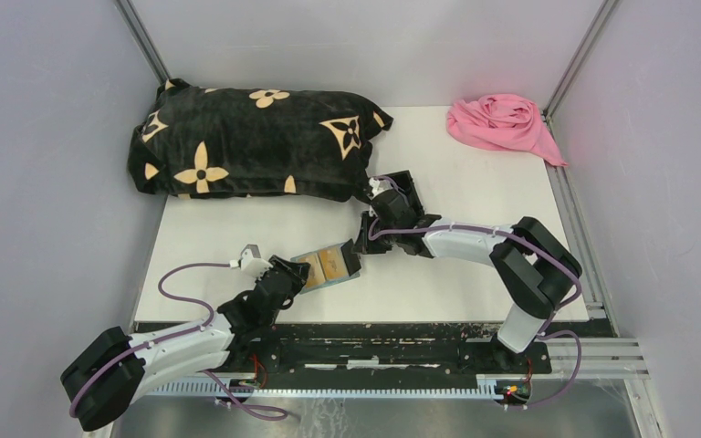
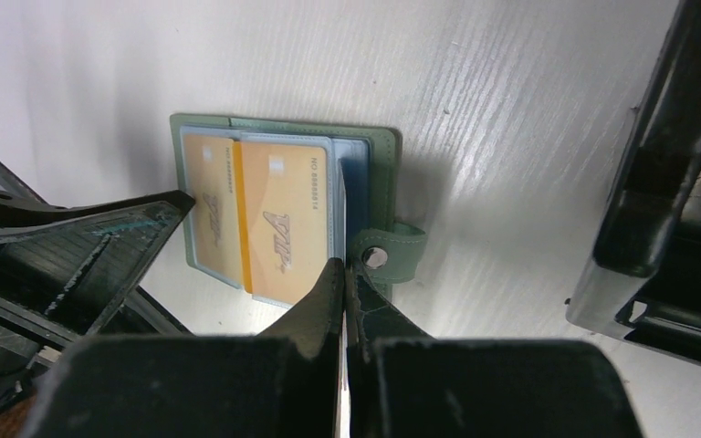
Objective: Put the credit cards into the card holder
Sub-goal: Turn over the card slot in the card holder.
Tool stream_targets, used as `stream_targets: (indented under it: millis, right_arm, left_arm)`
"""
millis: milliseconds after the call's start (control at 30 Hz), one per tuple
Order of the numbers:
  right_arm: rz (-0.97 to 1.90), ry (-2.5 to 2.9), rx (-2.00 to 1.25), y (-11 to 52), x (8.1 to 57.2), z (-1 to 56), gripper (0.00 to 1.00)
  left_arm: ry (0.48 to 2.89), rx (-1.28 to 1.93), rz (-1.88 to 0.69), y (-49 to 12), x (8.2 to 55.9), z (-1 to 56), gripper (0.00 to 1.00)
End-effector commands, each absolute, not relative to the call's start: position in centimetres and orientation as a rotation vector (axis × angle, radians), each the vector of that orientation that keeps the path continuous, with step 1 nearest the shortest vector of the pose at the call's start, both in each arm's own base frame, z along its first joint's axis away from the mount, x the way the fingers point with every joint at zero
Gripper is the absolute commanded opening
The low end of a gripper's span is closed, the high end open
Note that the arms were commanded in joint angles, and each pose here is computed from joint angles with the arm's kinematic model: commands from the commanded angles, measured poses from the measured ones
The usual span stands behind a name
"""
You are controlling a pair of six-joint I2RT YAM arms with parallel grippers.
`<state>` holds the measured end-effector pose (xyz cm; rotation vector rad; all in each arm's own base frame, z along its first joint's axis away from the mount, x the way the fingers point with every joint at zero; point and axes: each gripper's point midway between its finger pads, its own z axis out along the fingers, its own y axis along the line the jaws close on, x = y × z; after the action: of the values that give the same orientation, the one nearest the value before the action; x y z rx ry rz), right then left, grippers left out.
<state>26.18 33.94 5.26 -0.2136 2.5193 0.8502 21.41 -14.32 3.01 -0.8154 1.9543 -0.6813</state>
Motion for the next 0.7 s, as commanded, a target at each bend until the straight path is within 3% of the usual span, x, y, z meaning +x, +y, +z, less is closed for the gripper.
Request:
stream_targets:
  millis: [0, 667]
  right_arm:
    - [0.965, 2.416, -0.168, 35.2, 26.9, 8.4, 0.01]
    - [1.048, 2.359, -0.183, 38.2, 26.6, 10.8, 0.01]
  left_arm:
    - [2.029, -0.812, -0.603, -13.4, 20.4, 1.0, 0.44]
    - [2.022, -0.812, -0.609, -13.4, 20.5, 1.3, 0.43]
